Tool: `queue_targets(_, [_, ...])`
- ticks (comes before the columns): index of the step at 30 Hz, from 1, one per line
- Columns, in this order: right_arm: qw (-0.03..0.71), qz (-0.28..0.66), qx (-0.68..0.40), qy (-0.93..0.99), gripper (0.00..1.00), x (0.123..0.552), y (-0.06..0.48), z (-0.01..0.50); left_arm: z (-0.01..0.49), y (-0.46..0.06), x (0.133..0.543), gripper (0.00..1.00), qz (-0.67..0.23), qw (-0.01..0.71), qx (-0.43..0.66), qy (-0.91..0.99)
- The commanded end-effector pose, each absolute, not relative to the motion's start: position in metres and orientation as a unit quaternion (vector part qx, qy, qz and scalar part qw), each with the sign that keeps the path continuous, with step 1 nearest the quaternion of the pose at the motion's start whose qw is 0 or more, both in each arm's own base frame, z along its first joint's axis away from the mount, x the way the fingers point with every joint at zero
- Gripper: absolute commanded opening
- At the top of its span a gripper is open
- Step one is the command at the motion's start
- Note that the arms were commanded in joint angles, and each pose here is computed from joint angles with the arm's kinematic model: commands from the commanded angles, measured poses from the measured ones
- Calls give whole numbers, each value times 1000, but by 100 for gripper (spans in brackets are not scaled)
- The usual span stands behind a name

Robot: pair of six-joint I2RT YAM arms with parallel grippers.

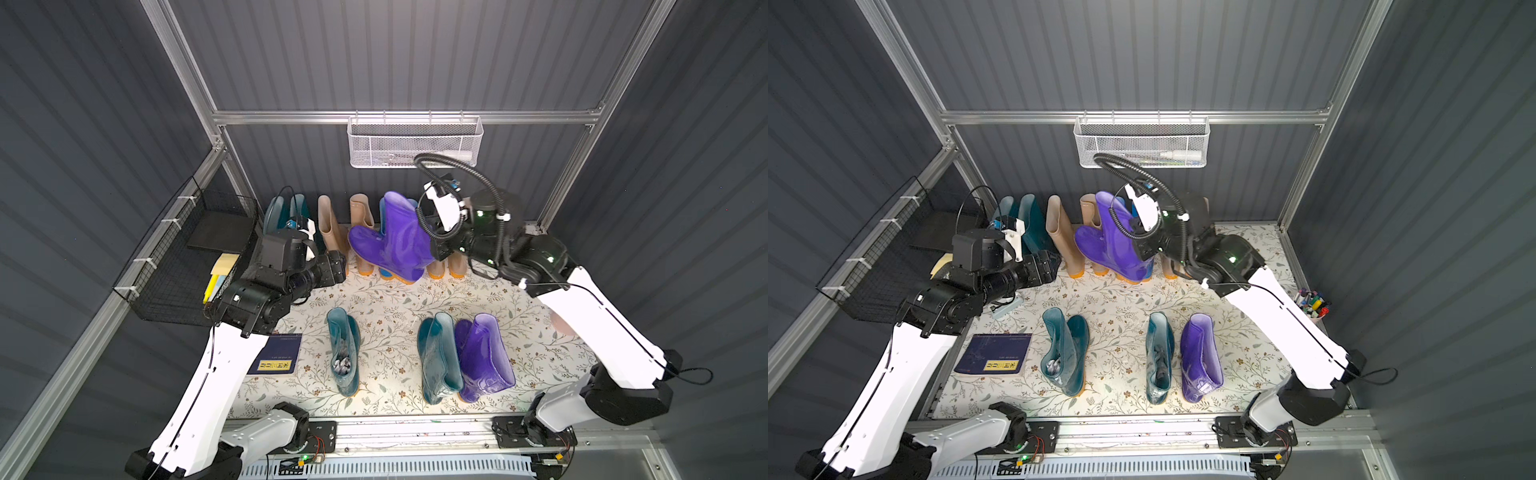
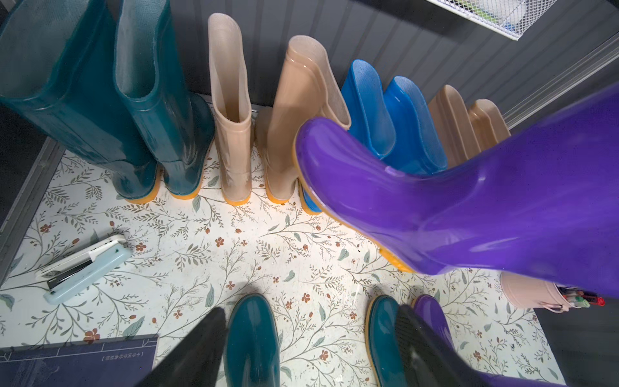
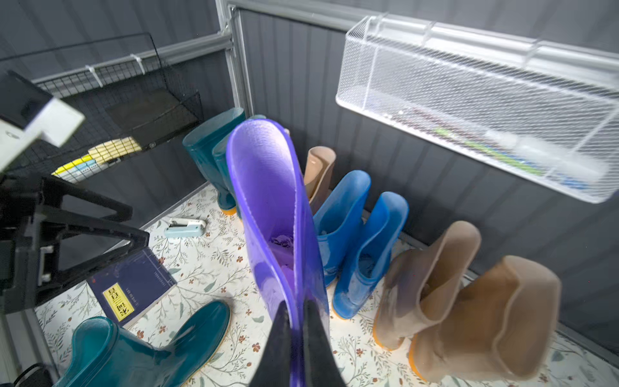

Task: Match and arrange rain boots in pairs
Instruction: Place the rain boot at the center of the board.

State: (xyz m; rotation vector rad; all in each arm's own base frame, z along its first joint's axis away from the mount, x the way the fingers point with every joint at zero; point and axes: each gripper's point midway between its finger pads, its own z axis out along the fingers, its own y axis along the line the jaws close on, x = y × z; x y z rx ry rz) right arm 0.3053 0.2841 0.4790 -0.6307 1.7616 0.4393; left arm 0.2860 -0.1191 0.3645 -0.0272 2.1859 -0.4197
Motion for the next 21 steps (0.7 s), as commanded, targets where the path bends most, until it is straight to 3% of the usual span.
queue_targets(1, [668, 199, -231, 679, 0, 286, 244, 565, 367, -113, 282, 81, -157, 448, -7, 880])
queue_targets(11, [711, 122, -163, 673, 0, 276, 158, 598, 369, -117, 285, 81, -165, 448, -3, 879])
queue_targets(21, [691, 1, -106, 715, 0, 274, 88, 577, 366, -120, 285, 81, -169, 444, 3, 880])
